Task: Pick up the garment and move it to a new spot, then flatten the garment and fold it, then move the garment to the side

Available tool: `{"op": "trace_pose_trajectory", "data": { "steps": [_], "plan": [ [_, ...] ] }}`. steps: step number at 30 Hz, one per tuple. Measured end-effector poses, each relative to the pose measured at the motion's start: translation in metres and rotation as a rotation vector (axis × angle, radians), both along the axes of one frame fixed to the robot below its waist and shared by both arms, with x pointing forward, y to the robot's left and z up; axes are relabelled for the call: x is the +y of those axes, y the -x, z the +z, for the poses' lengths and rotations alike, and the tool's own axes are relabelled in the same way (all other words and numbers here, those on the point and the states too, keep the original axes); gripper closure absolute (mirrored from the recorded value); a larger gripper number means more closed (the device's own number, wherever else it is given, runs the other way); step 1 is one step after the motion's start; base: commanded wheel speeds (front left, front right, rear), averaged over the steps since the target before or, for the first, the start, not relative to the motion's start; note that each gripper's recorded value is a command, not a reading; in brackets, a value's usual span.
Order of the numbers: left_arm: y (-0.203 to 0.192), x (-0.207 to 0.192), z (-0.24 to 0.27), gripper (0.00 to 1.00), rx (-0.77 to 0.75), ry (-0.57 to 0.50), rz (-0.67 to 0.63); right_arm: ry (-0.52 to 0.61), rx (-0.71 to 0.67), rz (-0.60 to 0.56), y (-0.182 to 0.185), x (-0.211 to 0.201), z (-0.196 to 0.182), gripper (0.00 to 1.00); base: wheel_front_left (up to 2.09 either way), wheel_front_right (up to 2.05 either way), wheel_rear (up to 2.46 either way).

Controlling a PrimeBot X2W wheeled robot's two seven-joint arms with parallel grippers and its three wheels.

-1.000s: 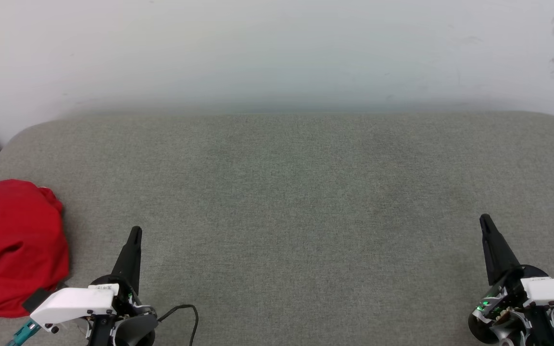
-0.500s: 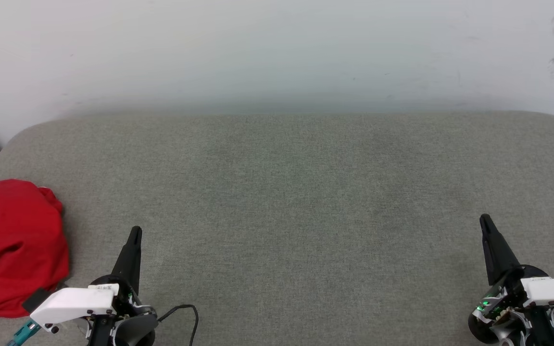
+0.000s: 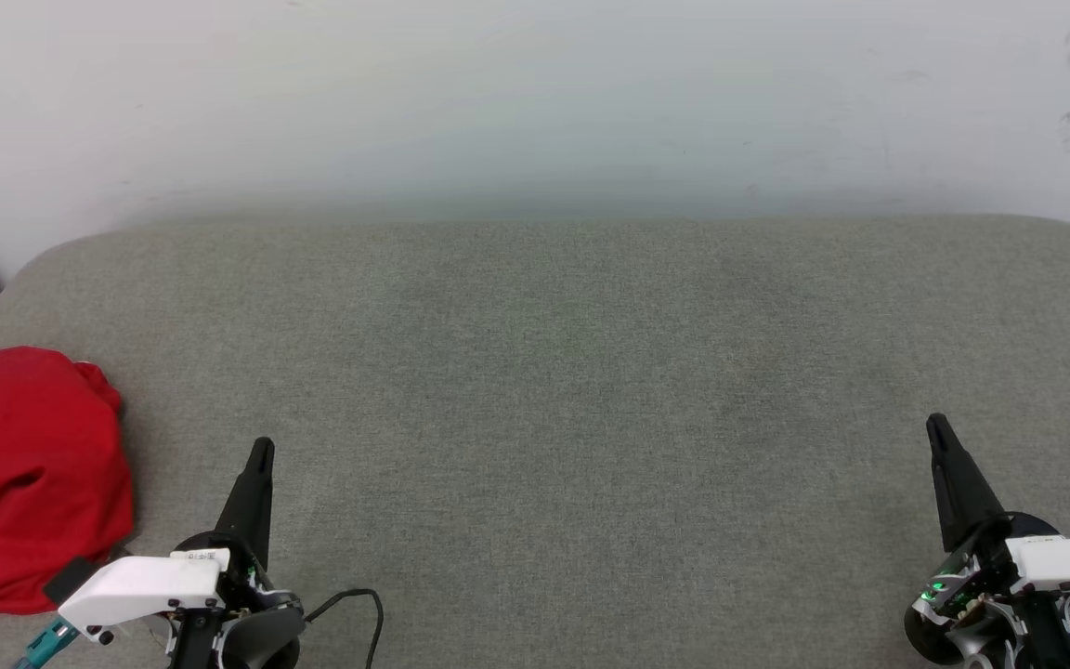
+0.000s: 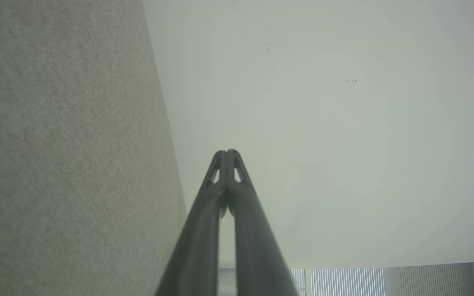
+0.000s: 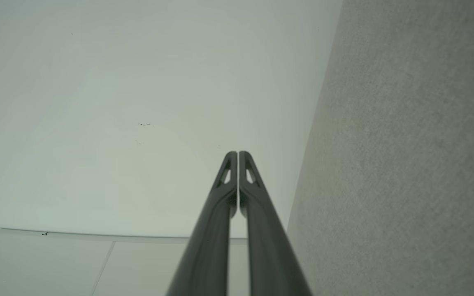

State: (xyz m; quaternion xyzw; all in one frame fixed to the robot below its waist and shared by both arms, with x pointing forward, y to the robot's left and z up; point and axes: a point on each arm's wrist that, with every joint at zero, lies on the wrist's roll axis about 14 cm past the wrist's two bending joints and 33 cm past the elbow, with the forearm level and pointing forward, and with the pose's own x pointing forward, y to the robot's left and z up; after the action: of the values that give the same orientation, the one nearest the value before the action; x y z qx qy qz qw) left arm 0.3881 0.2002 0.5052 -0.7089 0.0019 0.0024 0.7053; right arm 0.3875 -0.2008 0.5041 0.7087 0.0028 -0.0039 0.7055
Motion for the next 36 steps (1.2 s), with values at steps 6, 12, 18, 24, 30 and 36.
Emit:
{"op": "trace_pose_trajectory", "data": {
  "steps": [6, 12, 18, 24, 30, 36],
  "plan": [
    [0.000, 0.000, 0.000, 1.00, 0.000, 0.000, 0.000, 0.000, 0.000, 0.000, 0.000, 0.000, 0.000, 1.00, 0.00, 0.00, 0.00],
    [0.005, -0.001, -0.013, 0.00, 0.038, 0.004, -0.002, -0.003, 0.038, -0.001, 0.006, 0.000, -0.013, 0.00, 0.00, 0.00, 0.00],
    [0.006, -0.010, -0.014, 0.00, 0.043, -0.014, -0.014, 0.021, 0.042, -0.012, 0.008, 0.000, -0.014, 0.00, 0.00, 0.00, 0.00],
    [0.005, -0.018, -0.009, 0.00, 0.028, -0.063, -0.024, 0.071, 0.032, -0.021, 0.008, 0.002, -0.010, 0.00, 0.00, 0.00, 0.00],
    [0.003, -0.023, -0.002, 0.00, 0.006, -0.147, -0.029, 0.176, 0.019, -0.028, 0.008, 0.001, -0.005, 0.00, 0.00, 0.00, 0.00],
    [0.001, -0.025, 0.006, 0.00, -0.021, -0.283, -0.029, 0.334, -0.009, -0.023, 0.007, 0.003, 0.005, 0.00, 0.00, 0.00, 0.00]
  ]
}}
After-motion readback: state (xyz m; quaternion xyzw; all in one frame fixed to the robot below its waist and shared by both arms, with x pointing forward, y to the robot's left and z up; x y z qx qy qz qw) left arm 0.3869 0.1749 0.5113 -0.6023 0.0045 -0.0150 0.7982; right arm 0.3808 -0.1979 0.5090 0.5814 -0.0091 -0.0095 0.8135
